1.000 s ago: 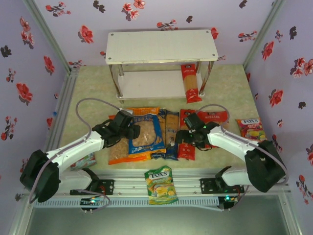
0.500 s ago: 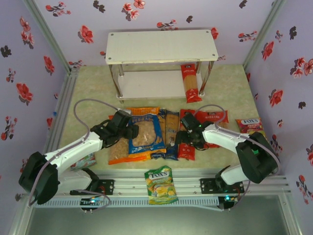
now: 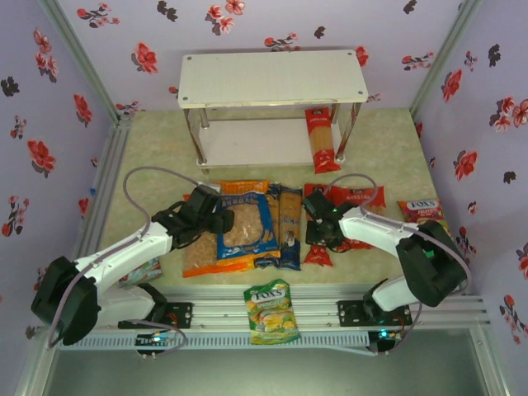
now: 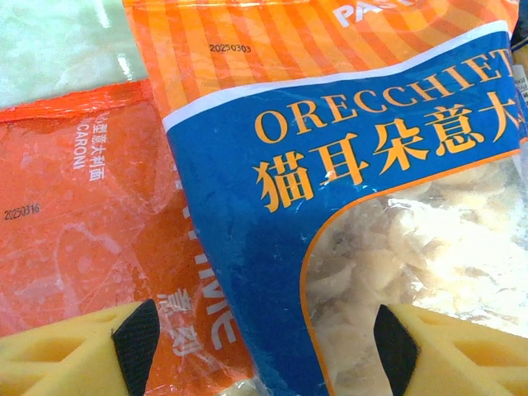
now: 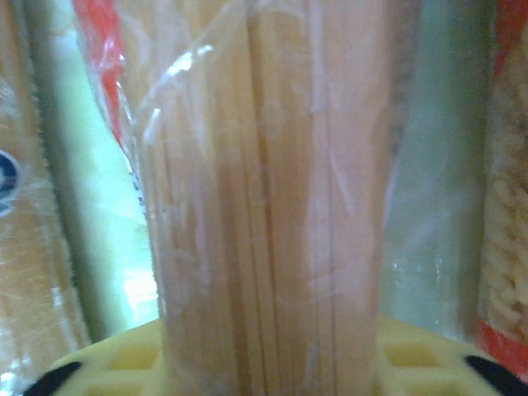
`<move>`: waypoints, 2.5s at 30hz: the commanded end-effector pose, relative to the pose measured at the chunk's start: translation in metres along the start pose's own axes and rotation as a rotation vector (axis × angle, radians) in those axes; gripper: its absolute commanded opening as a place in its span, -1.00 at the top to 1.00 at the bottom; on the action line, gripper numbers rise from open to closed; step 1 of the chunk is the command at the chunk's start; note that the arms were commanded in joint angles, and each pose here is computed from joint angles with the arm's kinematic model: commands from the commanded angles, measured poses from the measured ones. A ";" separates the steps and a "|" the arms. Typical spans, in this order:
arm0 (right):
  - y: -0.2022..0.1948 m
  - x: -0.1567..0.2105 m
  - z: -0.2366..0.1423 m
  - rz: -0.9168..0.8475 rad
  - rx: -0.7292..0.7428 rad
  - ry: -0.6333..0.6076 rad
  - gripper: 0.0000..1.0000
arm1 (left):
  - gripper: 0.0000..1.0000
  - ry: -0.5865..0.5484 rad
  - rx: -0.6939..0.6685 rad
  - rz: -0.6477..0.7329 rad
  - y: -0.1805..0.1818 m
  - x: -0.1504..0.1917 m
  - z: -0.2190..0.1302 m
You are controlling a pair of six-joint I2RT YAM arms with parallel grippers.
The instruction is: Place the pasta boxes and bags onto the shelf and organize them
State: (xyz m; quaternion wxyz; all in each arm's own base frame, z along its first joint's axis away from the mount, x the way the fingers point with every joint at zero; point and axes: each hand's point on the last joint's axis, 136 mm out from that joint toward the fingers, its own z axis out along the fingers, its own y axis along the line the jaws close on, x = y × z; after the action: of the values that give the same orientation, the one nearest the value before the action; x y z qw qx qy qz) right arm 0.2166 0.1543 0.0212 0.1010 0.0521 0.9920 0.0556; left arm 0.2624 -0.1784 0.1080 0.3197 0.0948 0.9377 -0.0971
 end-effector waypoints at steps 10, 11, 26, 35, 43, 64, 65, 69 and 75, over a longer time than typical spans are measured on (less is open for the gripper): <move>0.003 0.006 -0.027 -0.084 -0.023 0.015 0.93 | -0.45 -0.042 0.028 0.010 -0.003 -0.012 -0.005; 0.004 0.004 -0.033 -0.092 -0.027 0.005 0.94 | -0.45 -0.043 0.029 0.012 -0.004 -0.012 -0.005; 0.053 -0.052 -0.124 -0.216 -0.161 -0.178 0.93 | -0.45 -0.059 0.052 0.021 -0.012 -0.026 -0.007; 0.077 -0.144 -0.119 -0.228 -0.097 -0.275 0.89 | -0.46 -0.067 0.058 0.028 -0.014 -0.031 -0.010; 0.088 -0.223 -0.098 -0.213 -0.071 -0.308 0.93 | -0.46 -0.071 0.061 0.033 -0.015 -0.035 -0.014; 0.087 -0.312 -0.076 -0.177 0.016 -0.489 0.90 | -0.46 -0.038 0.037 0.011 -0.005 -0.023 -0.014; 0.086 -0.313 -0.074 -0.174 0.018 -0.494 0.90 | -0.46 -0.037 0.035 0.009 -0.004 -0.023 -0.015; 0.085 -0.322 -0.071 -0.154 0.028 -0.519 0.87 | -0.45 -0.035 0.030 0.004 -0.002 -0.021 -0.016; 0.080 -0.325 -0.056 -0.140 0.048 -0.497 0.55 | -0.46 -0.033 0.026 0.001 0.000 -0.021 -0.016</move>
State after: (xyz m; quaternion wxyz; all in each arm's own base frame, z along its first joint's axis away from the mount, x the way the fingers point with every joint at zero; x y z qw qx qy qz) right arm 0.4922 0.1951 0.1182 0.2679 -0.0333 0.9628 0.0116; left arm 0.2712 -0.1818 0.1313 0.3347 0.1010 0.9303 -0.1107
